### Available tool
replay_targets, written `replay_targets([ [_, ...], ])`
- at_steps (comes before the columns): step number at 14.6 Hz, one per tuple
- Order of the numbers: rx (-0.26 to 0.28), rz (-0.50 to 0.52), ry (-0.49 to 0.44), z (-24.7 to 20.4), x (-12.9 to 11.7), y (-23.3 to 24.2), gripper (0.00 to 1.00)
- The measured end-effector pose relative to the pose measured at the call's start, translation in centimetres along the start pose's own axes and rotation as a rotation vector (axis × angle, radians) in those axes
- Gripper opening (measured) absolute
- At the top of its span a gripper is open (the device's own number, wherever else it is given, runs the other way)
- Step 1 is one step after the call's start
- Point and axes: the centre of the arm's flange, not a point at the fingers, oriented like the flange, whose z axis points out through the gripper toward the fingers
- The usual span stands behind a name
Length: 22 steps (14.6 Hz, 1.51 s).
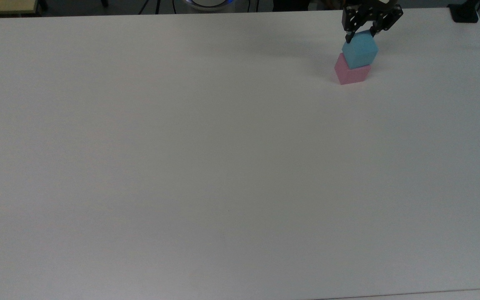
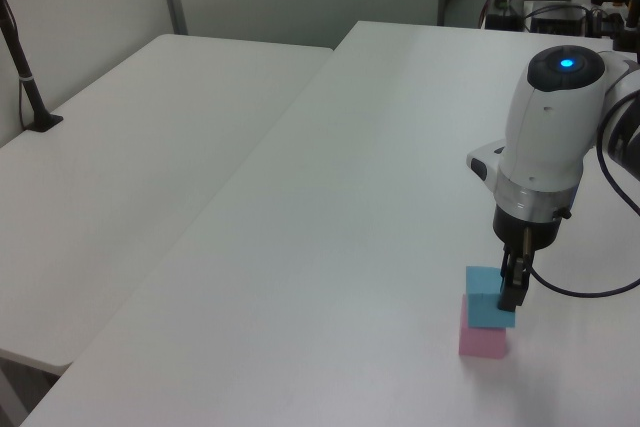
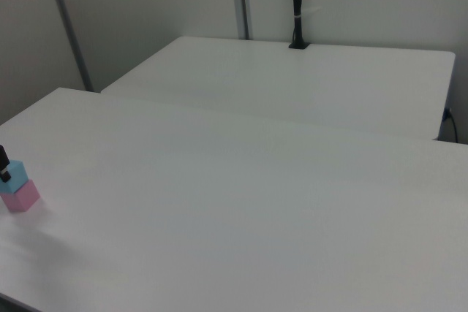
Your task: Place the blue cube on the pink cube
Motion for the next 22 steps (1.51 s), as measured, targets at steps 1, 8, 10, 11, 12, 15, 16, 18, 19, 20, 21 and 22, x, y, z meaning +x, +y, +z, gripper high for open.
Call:
replay_targets([
  [1,0.000,0.005,0.000,0.0,0.0,0.0,0.59],
  [8,-0.039,0.132,-0.008,-1.7,2.2,2.3,1.00],
  [10,-0.075,0.232,-0.029,-4.9,5.5,6.5,1.00],
  [11,-0.081,0.294,-0.026,-7.0,7.3,9.5,1.00],
  [12,-0.081,0.354,-0.015,-9.1,8.8,12.9,1.00],
  [15,-0.082,0.439,0.019,-12.9,11.1,21.7,1.00],
  [16,-0.087,0.448,0.019,-13.4,11.4,24.3,1.00],
  [18,-0.099,0.419,0.009,-14.8,12.3,32.1,1.00],
  [19,-0.097,0.381,0.011,-15.7,12.3,35.0,1.00],
  [20,-0.084,0.339,0.015,-16.7,11.9,38.8,1.00],
  [21,-0.072,0.303,0.016,-17.8,11.2,42.5,1.00],
  [22,-0.068,0.277,0.013,-18.4,10.5,45.0,1.00],
])
